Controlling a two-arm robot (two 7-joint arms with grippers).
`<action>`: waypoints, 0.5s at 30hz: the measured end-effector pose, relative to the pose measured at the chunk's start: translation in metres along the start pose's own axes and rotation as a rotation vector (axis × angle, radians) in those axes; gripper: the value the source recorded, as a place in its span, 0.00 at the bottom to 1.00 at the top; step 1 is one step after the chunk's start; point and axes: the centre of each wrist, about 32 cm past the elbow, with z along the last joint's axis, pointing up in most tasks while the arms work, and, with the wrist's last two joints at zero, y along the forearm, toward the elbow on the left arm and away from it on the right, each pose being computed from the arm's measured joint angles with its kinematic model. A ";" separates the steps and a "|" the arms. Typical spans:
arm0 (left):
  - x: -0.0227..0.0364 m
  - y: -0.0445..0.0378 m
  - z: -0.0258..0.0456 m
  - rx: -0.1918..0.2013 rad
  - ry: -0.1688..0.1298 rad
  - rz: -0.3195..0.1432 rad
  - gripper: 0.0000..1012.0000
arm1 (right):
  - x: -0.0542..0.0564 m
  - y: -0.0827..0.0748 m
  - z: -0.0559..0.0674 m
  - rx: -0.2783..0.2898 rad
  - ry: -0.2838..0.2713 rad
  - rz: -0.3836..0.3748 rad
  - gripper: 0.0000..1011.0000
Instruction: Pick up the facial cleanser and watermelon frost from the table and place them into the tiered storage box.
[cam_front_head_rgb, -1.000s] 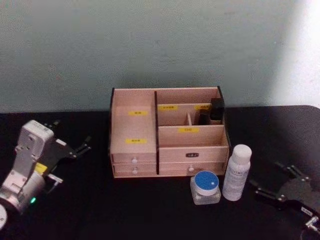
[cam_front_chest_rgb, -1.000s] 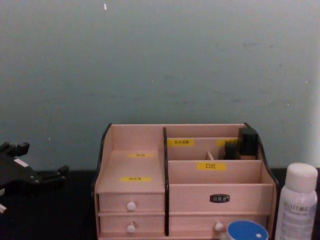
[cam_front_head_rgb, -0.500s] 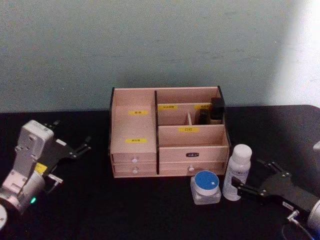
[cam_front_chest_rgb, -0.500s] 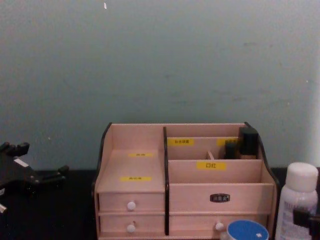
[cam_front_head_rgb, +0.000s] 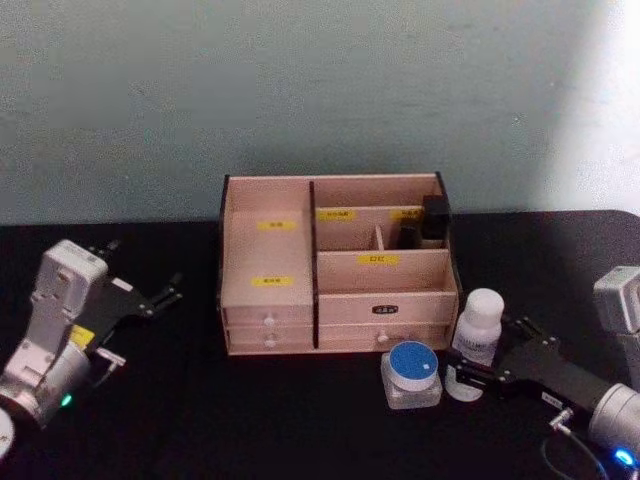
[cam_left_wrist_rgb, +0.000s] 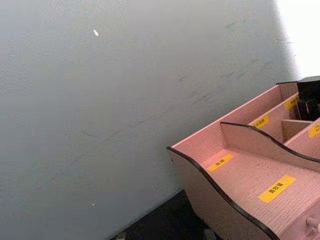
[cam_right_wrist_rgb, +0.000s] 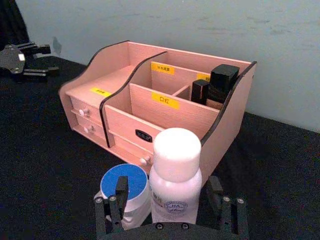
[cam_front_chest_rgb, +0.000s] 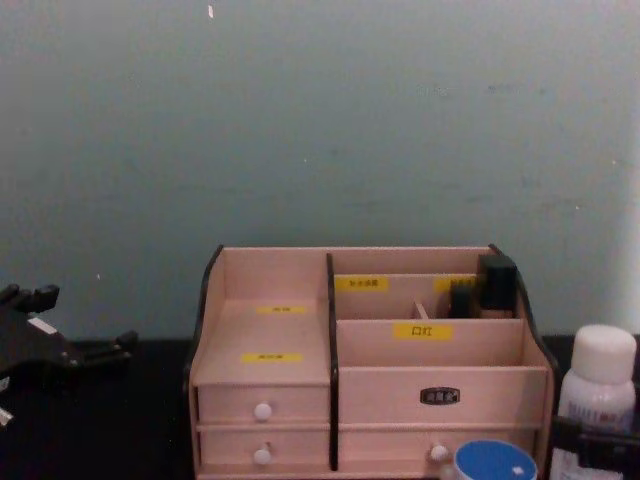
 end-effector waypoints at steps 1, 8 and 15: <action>0.0000 0.0000 0.0000 0.000 0.000 0.000 0.99 | 0.000 0.002 0.000 0.000 -0.001 0.000 0.99; 0.0000 0.0000 0.0000 0.000 0.000 0.000 0.99 | 0.001 0.007 0.000 -0.003 -0.013 -0.003 0.99; 0.0000 0.0000 0.0000 0.000 0.000 0.000 0.99 | 0.001 0.006 0.000 -0.004 -0.012 -0.002 0.99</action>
